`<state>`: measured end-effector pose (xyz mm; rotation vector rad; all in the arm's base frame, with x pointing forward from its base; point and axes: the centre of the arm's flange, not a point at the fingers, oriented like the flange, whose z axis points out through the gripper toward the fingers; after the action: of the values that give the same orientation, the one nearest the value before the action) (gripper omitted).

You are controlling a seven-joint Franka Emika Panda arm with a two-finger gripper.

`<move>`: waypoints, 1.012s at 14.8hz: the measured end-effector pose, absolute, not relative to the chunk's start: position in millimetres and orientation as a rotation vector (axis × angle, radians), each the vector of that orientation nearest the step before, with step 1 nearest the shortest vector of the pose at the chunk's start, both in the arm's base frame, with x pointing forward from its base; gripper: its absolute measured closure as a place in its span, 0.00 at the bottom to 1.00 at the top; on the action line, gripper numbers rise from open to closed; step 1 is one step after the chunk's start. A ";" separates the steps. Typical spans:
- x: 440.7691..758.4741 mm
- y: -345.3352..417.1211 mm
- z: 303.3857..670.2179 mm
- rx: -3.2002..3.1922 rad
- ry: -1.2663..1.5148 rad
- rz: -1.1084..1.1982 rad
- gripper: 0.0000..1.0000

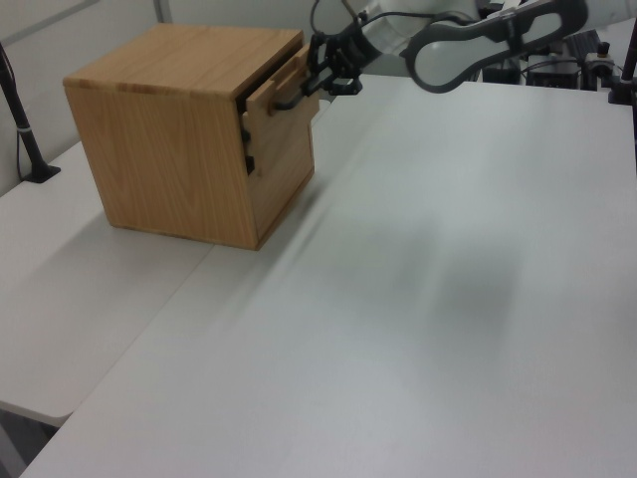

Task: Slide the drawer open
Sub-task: 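Pull the handle away from the cabinet, sliding the drawer out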

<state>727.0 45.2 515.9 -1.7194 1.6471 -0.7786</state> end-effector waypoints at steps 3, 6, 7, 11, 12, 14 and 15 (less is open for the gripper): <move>699.1 42.4 519.2 -1.736 1.669 -0.757 0.85; 666.8 39.5 521.6 -1.752 1.690 -0.735 0.85; 656.1 38.3 522.0 -1.756 1.697 -0.729 0.85; 619.1 34.3 523.2 -1.770 1.719 -0.709 0.85; 611.8 33.7 523.9 -1.777 1.729 -0.699 0.85; 597.1 31.9 529.4 -1.809 1.768 -0.658 0.85; 592.1 31.4 532.1 -1.823 1.789 -0.637 0.85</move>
<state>592.1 31.4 532.1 -1.8232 1.7889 -0.6369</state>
